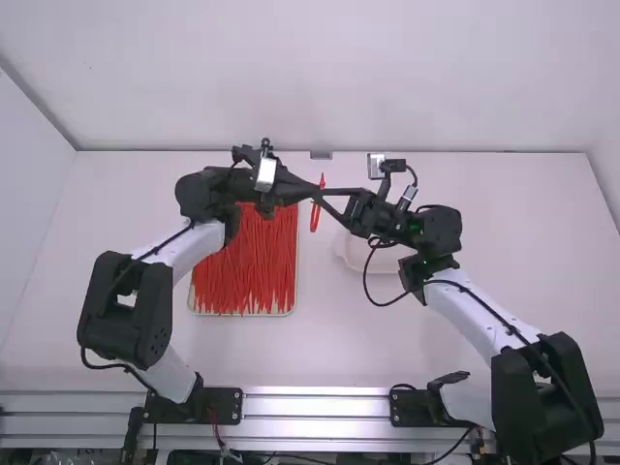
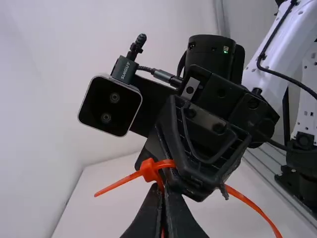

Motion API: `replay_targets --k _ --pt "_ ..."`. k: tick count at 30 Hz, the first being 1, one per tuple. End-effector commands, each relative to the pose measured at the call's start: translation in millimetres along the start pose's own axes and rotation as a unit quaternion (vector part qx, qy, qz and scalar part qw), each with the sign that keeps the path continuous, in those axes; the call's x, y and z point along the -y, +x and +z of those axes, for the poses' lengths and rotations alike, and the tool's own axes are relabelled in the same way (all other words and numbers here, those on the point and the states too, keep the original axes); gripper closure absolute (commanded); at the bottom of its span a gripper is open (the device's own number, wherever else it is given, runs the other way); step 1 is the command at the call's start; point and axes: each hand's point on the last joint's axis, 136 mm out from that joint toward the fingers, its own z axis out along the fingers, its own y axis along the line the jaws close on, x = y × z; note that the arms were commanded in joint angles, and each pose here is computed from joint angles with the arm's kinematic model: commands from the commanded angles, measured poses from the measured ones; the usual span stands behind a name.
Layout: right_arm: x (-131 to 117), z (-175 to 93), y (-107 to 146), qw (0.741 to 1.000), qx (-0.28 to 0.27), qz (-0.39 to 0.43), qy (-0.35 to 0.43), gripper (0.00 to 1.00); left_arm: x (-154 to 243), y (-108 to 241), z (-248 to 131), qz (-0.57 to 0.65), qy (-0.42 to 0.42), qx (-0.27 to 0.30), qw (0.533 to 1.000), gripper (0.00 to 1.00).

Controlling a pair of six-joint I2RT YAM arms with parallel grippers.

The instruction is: Fasten the cable tie

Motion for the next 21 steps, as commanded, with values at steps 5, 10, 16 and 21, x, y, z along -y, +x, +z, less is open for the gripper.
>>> replay_targets --k 5,10,16,21 --pt "14 -18 -57 0.992 0.119 -0.019 0.044 1.00 33 12 9 0.016 0.077 -0.028 0.997 0.99" --pt "15 -21 -60 0.991 0.124 -0.022 0.048 1.00 35 12 11 0.019 0.081 -0.026 0.996 0.99" --pt "17 -16 -49 0.994 0.099 -0.011 0.047 1.00 34 6 11 0.049 0.078 -0.023 0.996 0.99" --pt "13 -8 -38 0.996 0.080 -0.016 0.038 1.00 22 -5 2 0.058 0.062 -0.028 0.996 0.99"
